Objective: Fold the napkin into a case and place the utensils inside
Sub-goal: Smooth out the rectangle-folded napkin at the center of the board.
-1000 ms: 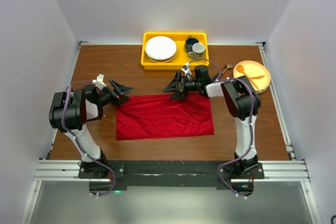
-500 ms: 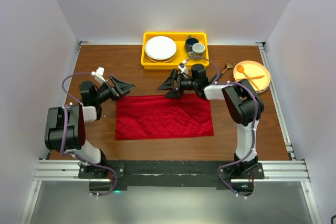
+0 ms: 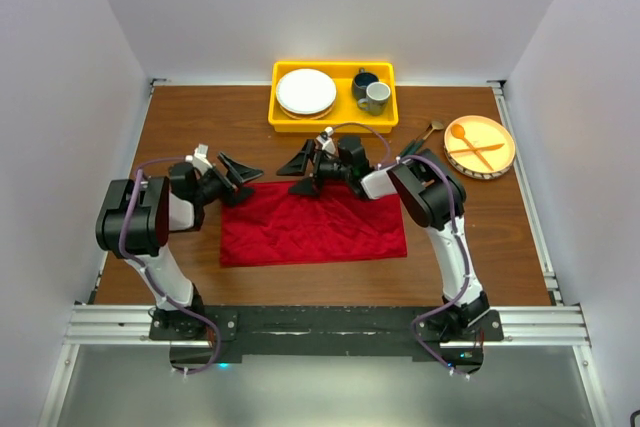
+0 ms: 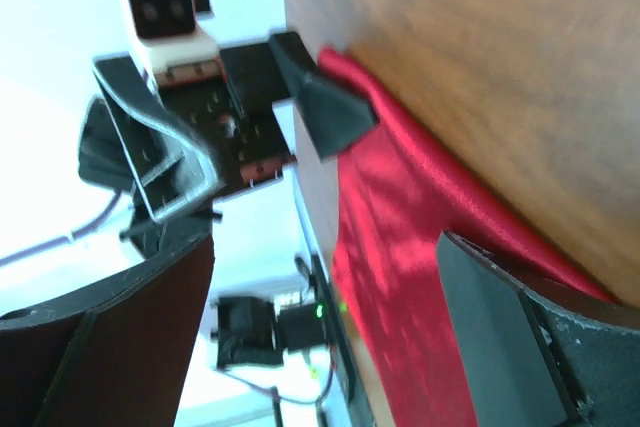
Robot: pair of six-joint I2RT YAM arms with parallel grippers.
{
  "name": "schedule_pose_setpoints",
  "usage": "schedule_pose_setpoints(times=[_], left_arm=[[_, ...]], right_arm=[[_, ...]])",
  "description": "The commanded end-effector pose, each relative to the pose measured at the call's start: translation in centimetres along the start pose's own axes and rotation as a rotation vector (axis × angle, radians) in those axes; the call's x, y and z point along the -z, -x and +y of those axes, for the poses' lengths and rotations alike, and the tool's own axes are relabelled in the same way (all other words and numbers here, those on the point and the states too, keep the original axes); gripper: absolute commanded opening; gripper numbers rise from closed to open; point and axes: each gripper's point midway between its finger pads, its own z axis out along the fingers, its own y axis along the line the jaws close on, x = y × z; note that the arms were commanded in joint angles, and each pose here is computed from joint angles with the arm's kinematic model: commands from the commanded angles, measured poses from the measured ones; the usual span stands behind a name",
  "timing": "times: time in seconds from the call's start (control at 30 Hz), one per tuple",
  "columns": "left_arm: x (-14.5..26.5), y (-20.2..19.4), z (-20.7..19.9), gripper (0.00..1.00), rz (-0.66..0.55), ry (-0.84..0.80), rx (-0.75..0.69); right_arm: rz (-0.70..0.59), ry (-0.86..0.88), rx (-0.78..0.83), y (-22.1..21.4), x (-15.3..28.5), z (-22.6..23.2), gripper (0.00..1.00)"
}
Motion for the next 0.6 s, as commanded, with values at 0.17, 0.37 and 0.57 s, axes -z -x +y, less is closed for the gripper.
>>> schedule_pose_setpoints(times=[0.17, 0.37, 0.57], left_arm=[[0.7, 2.3, 5.4, 1.00, -0.077, 0.196, 0.018], [0.7, 2.2, 6.1, 1.00, -0.065, 0.212, 0.019], [0.7, 2.4, 6.3, 1.00, -0.059, 0.218, 0.009]], right_arm=[[-0.140, -0.072, -0.065, 3.0, 2.6, -3.6, 0.98], [-0.170, -0.121, -0.074, 5.2, 6.6, -5.1, 0.98], [-0.185, -0.163, -0.066, 7.1, 10.8, -6.3, 0.98]])
